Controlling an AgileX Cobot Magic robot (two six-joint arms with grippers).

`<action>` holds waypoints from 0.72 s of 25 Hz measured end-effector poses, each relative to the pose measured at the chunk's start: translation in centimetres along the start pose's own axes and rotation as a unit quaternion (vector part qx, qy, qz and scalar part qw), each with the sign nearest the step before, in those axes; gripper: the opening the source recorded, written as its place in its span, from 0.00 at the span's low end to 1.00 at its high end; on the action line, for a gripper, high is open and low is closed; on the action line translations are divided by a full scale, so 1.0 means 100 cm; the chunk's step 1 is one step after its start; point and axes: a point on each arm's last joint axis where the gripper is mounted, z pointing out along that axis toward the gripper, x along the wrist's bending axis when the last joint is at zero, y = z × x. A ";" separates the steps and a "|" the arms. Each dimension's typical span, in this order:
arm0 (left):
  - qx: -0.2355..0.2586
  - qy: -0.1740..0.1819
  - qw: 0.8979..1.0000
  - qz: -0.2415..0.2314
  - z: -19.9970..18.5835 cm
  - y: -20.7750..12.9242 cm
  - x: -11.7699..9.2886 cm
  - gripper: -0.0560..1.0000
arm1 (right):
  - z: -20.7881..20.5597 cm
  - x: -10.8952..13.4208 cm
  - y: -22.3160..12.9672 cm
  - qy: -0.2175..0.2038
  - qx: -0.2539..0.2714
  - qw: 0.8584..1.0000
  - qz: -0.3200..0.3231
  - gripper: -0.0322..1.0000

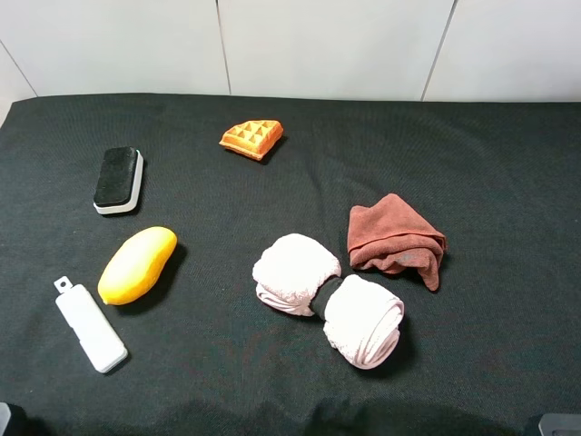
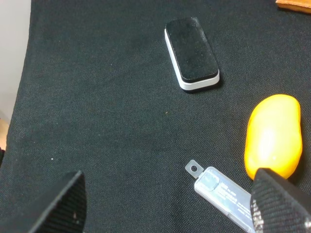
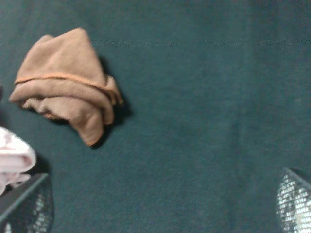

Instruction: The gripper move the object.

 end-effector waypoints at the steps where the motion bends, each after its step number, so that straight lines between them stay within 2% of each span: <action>1: 0.000 0.000 1.000 0.000 0.000 0.000 0.000 0.75 | -0.001 0.001 -0.001 0.006 -0.005 1.000 -0.002 0.70; 11: 0.000 0.000 1.000 0.000 0.000 0.000 0.000 0.75 | -0.015 0.004 -0.010 0.035 -0.073 0.996 -0.048 0.70; 18: 0.000 0.000 1.000 0.000 0.000 0.000 0.000 0.75 | -0.023 0.003 -0.024 0.042 -0.152 0.986 -0.052 0.70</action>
